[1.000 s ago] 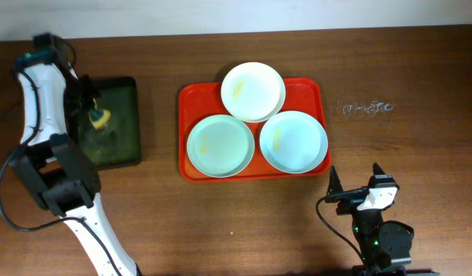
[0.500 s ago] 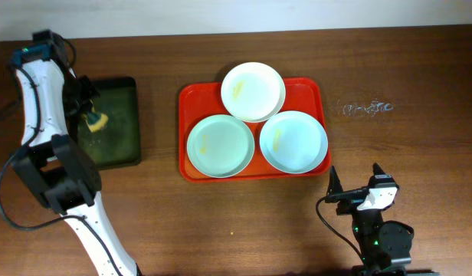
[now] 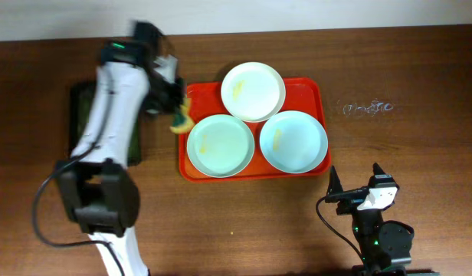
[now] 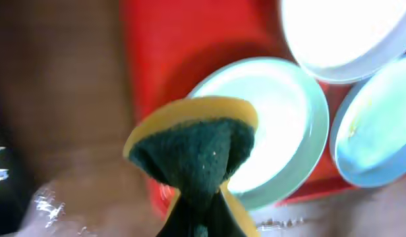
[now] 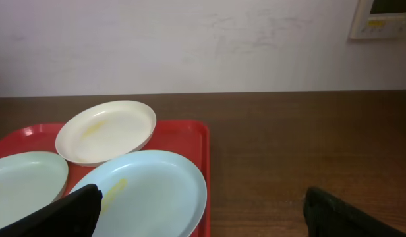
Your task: Clean dirty plates on tray and stack at the side
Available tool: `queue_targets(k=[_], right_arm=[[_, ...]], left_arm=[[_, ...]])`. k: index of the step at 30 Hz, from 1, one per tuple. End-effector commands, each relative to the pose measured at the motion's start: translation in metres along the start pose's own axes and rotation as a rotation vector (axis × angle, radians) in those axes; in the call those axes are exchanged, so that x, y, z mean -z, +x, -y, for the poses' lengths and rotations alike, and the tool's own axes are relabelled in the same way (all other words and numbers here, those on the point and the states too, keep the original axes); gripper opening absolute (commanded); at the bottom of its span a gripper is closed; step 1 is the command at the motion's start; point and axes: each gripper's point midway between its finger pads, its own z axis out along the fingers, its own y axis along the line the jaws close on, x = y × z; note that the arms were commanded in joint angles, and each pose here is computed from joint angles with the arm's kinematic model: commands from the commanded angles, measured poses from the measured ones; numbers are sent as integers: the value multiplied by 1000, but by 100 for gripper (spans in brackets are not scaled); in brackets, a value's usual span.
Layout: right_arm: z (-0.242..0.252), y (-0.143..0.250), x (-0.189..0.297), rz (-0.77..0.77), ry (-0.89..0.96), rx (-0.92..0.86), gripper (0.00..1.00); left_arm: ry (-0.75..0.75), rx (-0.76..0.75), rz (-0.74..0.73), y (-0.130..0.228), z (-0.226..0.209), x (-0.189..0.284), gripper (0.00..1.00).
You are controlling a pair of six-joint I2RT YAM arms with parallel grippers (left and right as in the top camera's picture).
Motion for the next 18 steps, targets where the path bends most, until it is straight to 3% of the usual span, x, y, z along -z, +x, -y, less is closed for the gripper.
queue_targets(k=[1, 5, 11, 13, 15, 16, 18], right_arm=[[3, 3, 0, -3, 13, -4, 98], [3, 3, 0, -3, 13, -4, 98], [3, 3, 0, -3, 13, -4, 98], [-2, -31, 2, 133, -12, -41, 98], [-54, -60, 16, 206, -348, -254, 98], [-63, -86, 28, 294, -433, -340, 98], [-59, -162, 75, 646, -503, -367, 98]], left_arm=[[37, -132, -16, 19, 40, -51, 0], [-62, -140, 29, 22, 40, -81, 0], [-121, -126, 40, 21, 29, -83, 0], [-121, -124, 40, 21, 28, -83, 0], [-120, -124, 39, 21, 29, -83, 0], [-117, -124, 38, 22, 29, -83, 0], [-110, -124, 36, 22, 30, -84, 0]])
